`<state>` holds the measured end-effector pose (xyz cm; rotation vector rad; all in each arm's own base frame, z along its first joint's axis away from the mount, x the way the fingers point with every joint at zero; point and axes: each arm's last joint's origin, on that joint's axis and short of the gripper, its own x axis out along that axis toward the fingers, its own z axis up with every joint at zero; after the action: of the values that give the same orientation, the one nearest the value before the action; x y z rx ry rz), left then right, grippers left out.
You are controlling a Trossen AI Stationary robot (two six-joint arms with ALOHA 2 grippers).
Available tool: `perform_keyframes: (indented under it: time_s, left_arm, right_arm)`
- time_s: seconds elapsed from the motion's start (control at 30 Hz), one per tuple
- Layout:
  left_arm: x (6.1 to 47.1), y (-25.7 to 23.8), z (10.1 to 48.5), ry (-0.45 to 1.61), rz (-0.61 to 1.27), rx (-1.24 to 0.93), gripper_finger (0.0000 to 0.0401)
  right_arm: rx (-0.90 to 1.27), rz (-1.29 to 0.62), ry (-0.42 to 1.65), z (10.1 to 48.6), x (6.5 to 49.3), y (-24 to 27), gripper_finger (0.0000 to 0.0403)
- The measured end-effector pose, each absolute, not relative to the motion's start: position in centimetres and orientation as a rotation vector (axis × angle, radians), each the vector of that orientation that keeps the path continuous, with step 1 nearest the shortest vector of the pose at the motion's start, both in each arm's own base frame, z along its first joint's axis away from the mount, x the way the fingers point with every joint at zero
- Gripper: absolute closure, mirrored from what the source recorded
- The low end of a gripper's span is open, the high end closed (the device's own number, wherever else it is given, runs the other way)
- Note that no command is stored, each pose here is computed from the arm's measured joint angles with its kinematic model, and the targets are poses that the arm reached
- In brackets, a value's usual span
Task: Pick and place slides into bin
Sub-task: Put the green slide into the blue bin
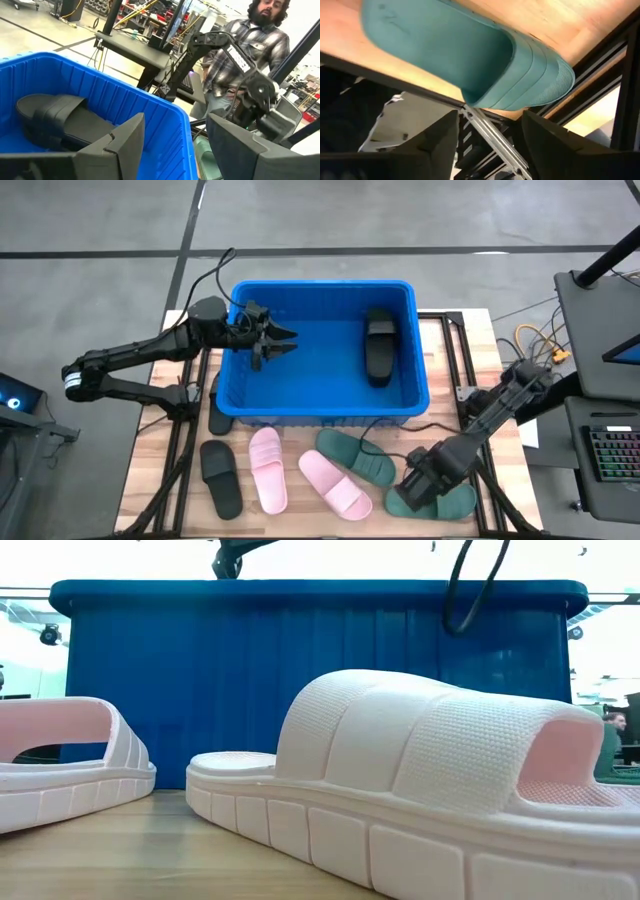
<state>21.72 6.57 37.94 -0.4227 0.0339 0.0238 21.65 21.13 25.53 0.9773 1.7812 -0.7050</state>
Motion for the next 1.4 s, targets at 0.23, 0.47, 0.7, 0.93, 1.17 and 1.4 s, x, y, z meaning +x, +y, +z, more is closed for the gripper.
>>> perform_keyframes:
  time_s: [0.23,0.47,0.7,0.93,1.17,1.4]
  left_arm:
    - [21.7,6.5,37.9,0.034,0.022,-0.424,0.0205]
    - [21.7,6.5,37.9,0.035,0.021,-0.424,0.0205]
    - [21.7,6.6,37.9,0.034,0.021,-0.424,0.0205]
    - [21.7,6.6,37.9,0.034,0.024,-0.424,0.0205]
    - [21.7,6.6,37.9,0.033,0.025,-0.424,0.0205]
    - [21.7,6.6,37.9,0.033,0.025,-0.424,0.0205]
  right_arm:
    - [0.891,-0.773,1.756,23.6,21.6,22.5,0.0163]
    - [0.825,-0.849,1.689,22.3,20.8,23.8,0.0170]
    - [0.748,-0.920,1.697,20.6,20.3,24.7,0.0172]
    - [0.669,-0.941,1.727,18.6,20.6,25.1,0.0173]
    - [0.605,-1.041,1.800,16.9,20.4,25.4,0.0185]
    - [0.600,-1.067,1.838,16.5,20.3,25.5,0.0217]
